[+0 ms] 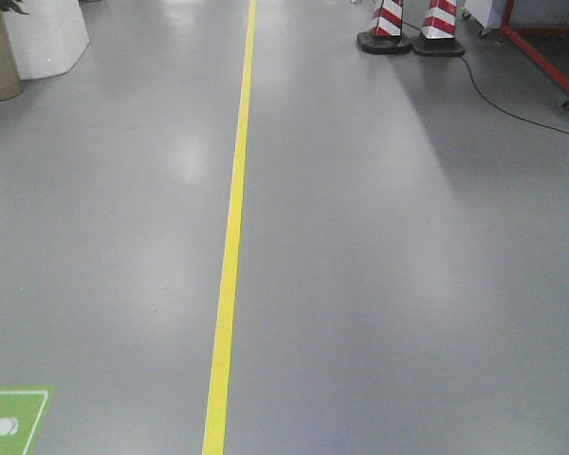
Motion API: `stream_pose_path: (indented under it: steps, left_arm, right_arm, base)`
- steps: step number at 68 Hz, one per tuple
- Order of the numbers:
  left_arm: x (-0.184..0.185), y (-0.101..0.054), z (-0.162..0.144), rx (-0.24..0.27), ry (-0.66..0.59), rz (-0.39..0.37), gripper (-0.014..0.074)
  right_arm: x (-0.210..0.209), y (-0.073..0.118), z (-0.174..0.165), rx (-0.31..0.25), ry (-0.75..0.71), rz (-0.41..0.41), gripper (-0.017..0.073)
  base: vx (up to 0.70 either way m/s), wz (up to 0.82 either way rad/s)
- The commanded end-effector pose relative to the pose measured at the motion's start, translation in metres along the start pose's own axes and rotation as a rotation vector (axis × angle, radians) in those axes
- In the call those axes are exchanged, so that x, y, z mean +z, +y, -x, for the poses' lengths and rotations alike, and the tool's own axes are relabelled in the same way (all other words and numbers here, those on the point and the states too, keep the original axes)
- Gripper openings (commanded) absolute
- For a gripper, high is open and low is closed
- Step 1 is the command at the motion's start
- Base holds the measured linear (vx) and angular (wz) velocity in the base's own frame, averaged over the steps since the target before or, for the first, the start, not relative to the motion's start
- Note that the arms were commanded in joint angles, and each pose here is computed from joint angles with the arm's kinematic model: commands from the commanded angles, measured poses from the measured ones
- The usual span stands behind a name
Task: Move and align brake pads A on conveyor
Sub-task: 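Drive away from the steel table holding both pads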
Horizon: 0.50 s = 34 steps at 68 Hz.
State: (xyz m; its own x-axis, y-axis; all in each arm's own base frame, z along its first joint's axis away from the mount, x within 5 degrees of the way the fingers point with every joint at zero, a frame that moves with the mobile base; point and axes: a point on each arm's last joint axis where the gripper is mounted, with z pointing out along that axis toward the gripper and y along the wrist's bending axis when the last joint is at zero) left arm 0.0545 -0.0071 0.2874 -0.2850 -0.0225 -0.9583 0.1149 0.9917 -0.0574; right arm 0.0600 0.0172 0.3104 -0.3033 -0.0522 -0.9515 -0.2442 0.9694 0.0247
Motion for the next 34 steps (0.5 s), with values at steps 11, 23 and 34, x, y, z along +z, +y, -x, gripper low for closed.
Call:
stream_pose_path:
  steps: [11, 23, 34]
  left_arm:
    - [-0.0028, -0.0014, 0.0167, -0.008, -0.114, -0.012, -0.0006]
    - [-0.0028, -0.0014, 0.0167, -0.008, -0.114, -0.012, -0.0006]
    - [-0.0028, -0.0014, 0.0167, -0.008, -0.114, -0.012, -0.0006]
  right_arm:
    - [-0.0037, -0.0007, 0.0178, -0.002, -0.12, -0.011, -0.0007]
    - [-0.0037, -0.0007, 0.0178, -0.002, -0.12, -0.011, -0.0007]
    - [-0.0037, -0.0007, 0.0178, -0.002, -0.12, -0.011, -0.0007]
  base:
    - [0.47, -0.07]
    - [0.52, -0.08]
    - [0.56, -0.06]
